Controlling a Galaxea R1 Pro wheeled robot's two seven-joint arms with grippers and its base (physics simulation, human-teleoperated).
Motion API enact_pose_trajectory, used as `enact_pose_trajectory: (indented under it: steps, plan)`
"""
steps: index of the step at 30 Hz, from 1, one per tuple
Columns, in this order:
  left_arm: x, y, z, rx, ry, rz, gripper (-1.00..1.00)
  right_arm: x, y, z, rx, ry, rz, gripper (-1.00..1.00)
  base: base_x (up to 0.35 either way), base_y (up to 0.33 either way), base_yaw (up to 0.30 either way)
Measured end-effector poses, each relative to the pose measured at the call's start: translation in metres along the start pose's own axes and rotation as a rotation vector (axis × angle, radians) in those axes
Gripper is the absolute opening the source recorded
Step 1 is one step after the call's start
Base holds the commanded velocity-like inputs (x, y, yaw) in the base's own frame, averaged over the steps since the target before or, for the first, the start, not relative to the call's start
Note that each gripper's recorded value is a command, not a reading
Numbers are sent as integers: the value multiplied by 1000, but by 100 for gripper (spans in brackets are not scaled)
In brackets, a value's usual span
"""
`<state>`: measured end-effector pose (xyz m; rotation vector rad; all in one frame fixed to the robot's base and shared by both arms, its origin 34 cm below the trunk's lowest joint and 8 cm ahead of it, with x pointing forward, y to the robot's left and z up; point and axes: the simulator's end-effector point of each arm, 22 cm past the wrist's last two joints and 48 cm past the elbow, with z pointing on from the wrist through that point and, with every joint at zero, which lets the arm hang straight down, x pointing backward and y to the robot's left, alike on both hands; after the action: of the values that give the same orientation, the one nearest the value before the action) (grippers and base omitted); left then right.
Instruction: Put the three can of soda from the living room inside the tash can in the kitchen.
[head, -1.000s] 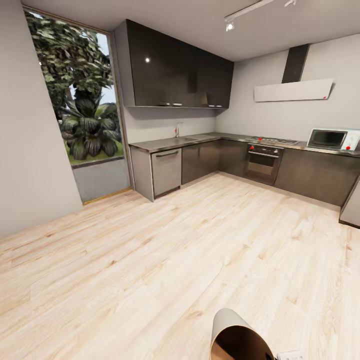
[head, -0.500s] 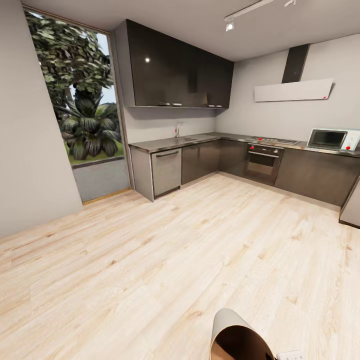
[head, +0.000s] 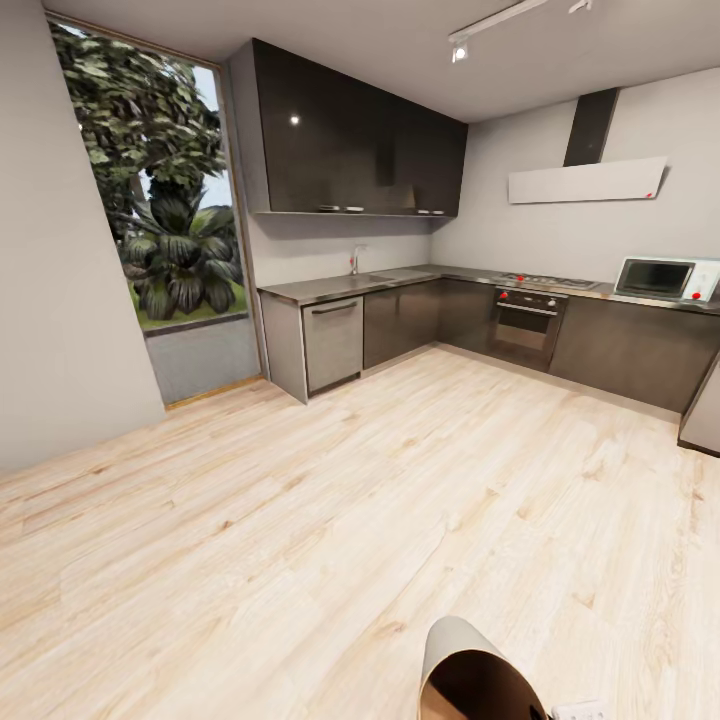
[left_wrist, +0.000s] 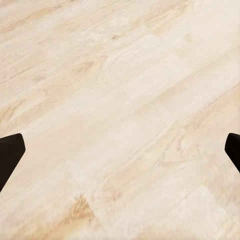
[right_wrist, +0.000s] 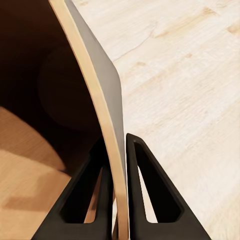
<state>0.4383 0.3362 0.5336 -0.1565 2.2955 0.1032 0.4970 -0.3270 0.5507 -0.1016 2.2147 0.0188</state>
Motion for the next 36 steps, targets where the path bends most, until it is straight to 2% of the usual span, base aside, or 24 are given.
enact_pose_trajectory:
  steps: [8,23,36]
  plan:
    - [0,0,0,0,0,0,100,0,0,0,1,0,2,-100,-41,-121,0]
    - [0,-1,0,0,2,-1,100,0,0,0,-1,1,-1,-100,-205,-157,0]
    - [0,-1,0,0,-1,-3,100,0,0,0,1,0,1,-100,-25,-53,13]
